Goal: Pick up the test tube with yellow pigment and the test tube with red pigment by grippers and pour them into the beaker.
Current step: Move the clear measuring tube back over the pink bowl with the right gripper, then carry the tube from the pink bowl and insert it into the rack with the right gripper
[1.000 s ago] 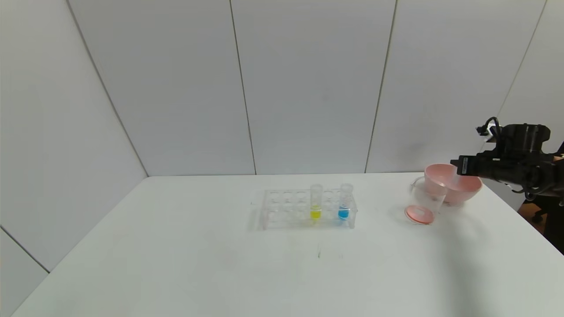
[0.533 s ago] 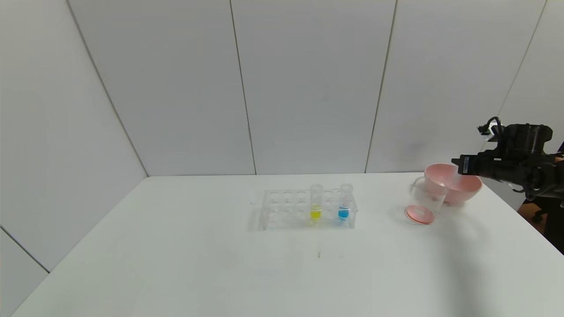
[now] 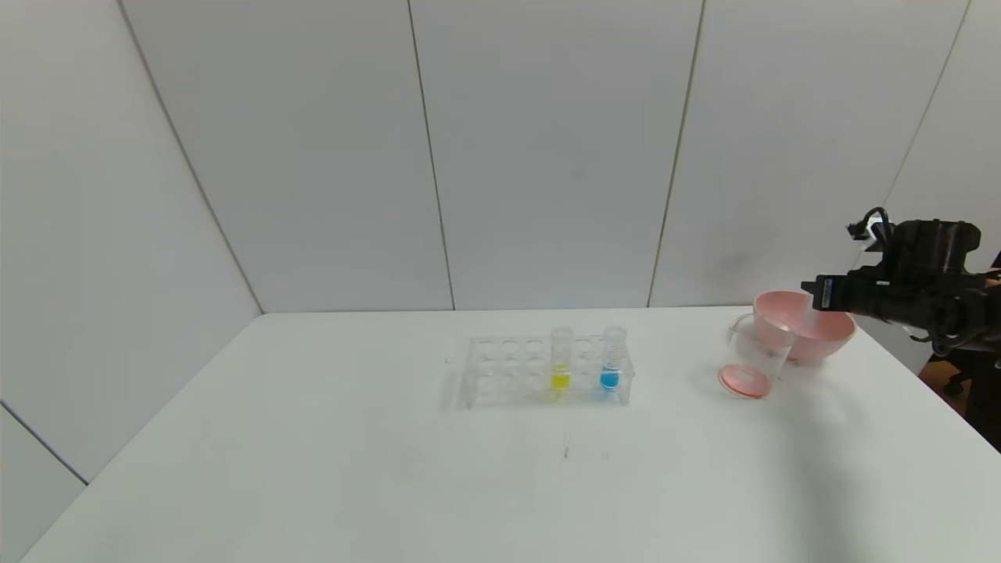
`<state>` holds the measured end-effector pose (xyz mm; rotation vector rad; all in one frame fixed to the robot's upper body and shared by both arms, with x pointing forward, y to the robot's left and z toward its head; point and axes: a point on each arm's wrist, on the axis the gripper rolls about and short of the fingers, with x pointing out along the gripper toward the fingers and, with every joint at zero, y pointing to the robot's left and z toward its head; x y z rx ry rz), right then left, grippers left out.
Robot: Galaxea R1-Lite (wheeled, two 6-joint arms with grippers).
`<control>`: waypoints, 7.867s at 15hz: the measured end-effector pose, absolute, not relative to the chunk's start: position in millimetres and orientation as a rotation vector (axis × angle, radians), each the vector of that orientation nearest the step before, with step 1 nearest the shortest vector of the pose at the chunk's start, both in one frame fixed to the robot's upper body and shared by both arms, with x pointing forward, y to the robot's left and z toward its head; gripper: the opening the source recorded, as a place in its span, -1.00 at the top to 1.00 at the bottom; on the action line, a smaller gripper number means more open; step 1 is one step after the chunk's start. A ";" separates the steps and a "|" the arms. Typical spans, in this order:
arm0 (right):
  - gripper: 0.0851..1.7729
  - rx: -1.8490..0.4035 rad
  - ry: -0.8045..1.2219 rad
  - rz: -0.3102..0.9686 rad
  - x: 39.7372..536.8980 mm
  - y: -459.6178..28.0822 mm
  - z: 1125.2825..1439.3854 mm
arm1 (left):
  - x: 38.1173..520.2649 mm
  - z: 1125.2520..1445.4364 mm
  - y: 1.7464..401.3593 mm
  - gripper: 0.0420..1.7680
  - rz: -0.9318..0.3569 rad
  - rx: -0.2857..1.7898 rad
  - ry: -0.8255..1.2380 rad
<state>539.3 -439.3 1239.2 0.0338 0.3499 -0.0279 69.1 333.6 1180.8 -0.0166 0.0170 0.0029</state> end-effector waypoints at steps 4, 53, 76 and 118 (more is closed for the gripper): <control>0.50 0.034 0.342 -0.028 539.5 -439.4 1240.4 | 69.1 1180.8 333.6 -0.94 0.003 -0.017 0.017; -0.91 -0.004 0.283 0.016 355.8 -143.0 1300.5 | 69.1 1180.8 333.6 -0.94 0.003 -0.017 0.017; -0.92 0.080 0.354 -0.016 413.0 -26.7 1197.6 | 69.1 1180.8 333.6 -0.94 0.003 -0.017 0.017; 0.14 0.019 0.321 0.014 467.1 -28.0 1184.9 | 69.1 1180.8 333.6 -0.94 0.003 -0.017 0.017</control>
